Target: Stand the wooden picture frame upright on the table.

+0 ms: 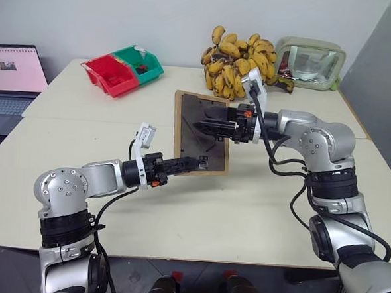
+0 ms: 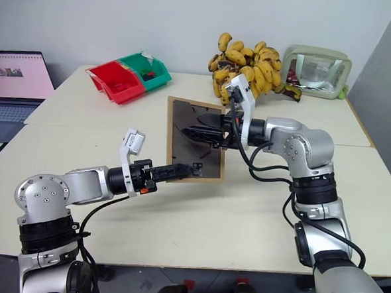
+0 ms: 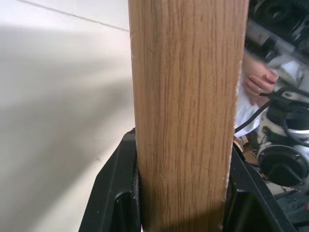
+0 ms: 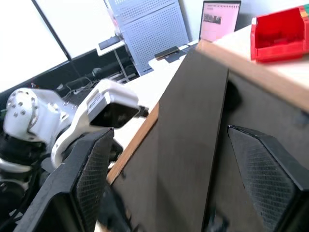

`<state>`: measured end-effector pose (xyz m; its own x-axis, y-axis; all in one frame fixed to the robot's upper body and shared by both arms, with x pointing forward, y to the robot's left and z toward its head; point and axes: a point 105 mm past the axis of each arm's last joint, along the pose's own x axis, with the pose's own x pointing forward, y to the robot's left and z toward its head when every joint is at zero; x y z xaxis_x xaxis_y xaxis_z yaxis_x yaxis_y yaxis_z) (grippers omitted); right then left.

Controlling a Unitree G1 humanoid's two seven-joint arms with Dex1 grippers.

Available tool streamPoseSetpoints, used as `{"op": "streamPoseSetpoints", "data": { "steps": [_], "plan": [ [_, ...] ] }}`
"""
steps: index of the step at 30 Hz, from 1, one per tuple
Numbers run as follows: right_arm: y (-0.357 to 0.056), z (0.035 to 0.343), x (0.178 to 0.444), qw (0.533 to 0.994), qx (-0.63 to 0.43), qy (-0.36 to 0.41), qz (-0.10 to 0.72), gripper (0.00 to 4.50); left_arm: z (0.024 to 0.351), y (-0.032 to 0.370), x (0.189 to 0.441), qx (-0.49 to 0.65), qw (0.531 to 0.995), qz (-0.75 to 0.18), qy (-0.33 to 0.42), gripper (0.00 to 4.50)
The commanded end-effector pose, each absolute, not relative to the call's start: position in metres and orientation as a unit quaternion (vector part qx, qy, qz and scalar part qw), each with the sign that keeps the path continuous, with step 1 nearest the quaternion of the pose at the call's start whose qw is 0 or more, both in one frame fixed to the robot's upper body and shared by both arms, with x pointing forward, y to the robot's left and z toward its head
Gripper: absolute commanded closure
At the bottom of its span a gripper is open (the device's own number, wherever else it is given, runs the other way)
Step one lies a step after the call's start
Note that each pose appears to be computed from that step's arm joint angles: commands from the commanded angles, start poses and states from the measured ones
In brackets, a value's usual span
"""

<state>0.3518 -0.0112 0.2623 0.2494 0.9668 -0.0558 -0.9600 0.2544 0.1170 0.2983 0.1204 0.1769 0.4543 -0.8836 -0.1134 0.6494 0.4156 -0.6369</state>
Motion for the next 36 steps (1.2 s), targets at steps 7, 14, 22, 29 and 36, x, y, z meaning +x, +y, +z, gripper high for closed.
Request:
{"op": "streamPoseSetpoints", "data": {
  "steps": [7,14,22,29,36],
  "plan": [
    [-0.003,0.276,0.317,0.721,0.027,0.041,0.692,0.54,0.191,0.120,0.286,-0.247,0.808,-0.502,0.187,3.20],
    [-0.029,0.280,0.289,0.690,0.052,0.038,0.721,0.54,0.183,0.118,0.279,-0.277,0.808,-0.488,0.182,3.20],
    [-0.055,0.268,0.293,0.732,0.050,0.059,0.677,0.54,0.175,0.112,0.274,-0.288,0.803,-0.485,0.195,3.20],
    [-0.109,0.247,0.323,0.822,0.008,0.073,0.564,0.35,0.174,0.119,0.269,-0.299,0.795,-0.486,0.204,3.20],
    [-0.141,0.225,0.334,0.859,-0.098,0.067,0.498,0.08,0.174,0.129,0.259,-0.306,0.776,-0.497,0.238,3.20]
  ]
}}
